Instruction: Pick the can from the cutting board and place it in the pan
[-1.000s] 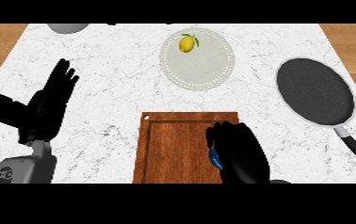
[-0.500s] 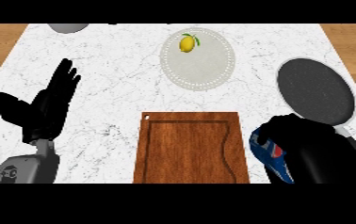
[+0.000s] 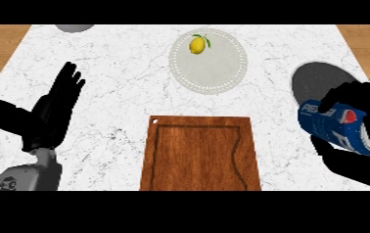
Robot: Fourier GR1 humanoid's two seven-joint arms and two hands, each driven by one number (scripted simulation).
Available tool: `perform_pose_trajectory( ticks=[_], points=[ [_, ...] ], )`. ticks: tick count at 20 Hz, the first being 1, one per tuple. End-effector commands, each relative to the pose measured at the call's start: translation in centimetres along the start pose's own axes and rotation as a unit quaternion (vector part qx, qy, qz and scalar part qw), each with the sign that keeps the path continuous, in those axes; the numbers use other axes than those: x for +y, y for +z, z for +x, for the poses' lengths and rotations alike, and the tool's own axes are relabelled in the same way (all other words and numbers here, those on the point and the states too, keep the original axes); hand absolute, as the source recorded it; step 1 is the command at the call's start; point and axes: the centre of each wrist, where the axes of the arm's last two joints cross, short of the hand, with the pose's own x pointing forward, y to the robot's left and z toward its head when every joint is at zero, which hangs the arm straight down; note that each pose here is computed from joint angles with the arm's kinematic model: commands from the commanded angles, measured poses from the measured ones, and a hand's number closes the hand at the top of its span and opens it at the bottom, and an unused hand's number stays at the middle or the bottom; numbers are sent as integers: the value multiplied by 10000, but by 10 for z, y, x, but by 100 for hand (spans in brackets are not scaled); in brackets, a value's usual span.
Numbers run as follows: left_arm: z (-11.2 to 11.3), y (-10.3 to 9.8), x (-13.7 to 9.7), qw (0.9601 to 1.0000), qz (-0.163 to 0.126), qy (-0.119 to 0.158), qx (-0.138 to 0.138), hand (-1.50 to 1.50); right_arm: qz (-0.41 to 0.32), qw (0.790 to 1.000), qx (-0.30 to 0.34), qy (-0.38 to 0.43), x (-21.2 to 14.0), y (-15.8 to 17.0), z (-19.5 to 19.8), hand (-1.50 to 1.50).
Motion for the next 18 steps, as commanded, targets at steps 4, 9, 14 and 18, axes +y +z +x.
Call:
perform_pose_trajectory(
  ticks=[4,9,14,18],
  points=[
    [9,-3,-1,10000,-61,-59,-28,0,-361,9970,559,-390,-2,-39,-84,150],
    [2,-13,-2,9999,-83,-100,9,0,-447,9956,698,-447,-1,-52,-144,150],
    [-6,0,-5,9999,-127,25,-33,0,-234,9967,603,-500,51,-75,-189,150],
    [-3,-6,-10,9999,-105,-53,-56,0,-54,9963,391,-765,82,-64,-223,150]
  ],
)
